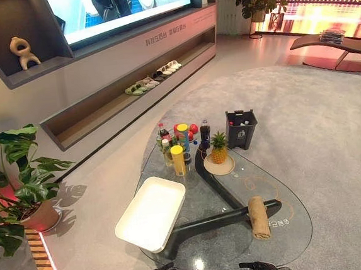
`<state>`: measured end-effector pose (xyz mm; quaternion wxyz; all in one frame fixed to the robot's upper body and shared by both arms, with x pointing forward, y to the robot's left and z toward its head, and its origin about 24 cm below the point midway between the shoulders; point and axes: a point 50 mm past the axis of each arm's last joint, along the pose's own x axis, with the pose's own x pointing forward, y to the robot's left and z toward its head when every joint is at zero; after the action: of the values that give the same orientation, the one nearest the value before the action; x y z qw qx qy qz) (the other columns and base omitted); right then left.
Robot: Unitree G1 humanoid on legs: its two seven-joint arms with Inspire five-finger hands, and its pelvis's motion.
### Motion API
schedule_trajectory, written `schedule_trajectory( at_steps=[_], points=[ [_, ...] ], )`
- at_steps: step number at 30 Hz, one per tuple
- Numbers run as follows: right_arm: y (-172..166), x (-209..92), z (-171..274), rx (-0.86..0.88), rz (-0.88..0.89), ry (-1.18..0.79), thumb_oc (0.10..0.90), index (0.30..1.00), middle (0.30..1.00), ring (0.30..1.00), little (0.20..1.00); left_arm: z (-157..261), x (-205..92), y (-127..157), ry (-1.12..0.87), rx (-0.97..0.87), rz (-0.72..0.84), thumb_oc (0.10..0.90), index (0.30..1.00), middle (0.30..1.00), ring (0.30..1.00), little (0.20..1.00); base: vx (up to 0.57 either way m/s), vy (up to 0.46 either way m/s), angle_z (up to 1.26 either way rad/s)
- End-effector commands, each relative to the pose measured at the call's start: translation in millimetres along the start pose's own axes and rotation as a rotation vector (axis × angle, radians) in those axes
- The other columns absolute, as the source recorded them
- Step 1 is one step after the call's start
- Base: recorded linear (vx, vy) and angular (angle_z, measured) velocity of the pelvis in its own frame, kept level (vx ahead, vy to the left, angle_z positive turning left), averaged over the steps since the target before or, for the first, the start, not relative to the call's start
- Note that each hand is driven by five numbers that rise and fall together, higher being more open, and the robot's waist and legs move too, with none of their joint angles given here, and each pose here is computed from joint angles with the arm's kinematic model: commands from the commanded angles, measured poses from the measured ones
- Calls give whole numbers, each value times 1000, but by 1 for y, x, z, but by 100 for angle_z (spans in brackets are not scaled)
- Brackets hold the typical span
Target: Wipe the table with a cloth and put it in the basket.
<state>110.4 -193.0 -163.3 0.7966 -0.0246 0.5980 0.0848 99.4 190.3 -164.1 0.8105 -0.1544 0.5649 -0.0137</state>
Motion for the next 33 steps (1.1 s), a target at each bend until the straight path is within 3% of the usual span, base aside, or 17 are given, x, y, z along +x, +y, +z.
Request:
schedule_trajectory(
  at_steps=[1, 8, 20, 26, 33],
  points=[
    [3, 1, 4, -17, 27, 15, 800, 900, 900, 900, 900, 5, 9, -25, 20, 12, -94, 800, 900, 900, 900, 900, 0, 0, 0],
    [3, 2, 5, -23, 26, 3, 800, 900, 900, 900, 900, 5, 9, -26, 22, 11, -95, 800, 900, 900, 900, 900, 0, 0, 0],
    [5, -2, 38, -68, 17, -217, 800, 900, 900, 900, 900, 5, 8, -22, 16, 9, -70, 800, 900, 900, 900, 900, 0, 0, 0],
    [16, -21, 91, -115, -34, -455, 800, 900, 900, 900, 900, 12, 7, -20, -30, -13, -53, 800, 900, 900, 900, 900, -37, -28, -3],
    [17, -49, 123, -101, -135, -690, 800, 900, 900, 900, 900, 6, 3, -14, -37, 7, -17, 800, 900, 900, 900, 900, 4, -28, -2]
  ],
)
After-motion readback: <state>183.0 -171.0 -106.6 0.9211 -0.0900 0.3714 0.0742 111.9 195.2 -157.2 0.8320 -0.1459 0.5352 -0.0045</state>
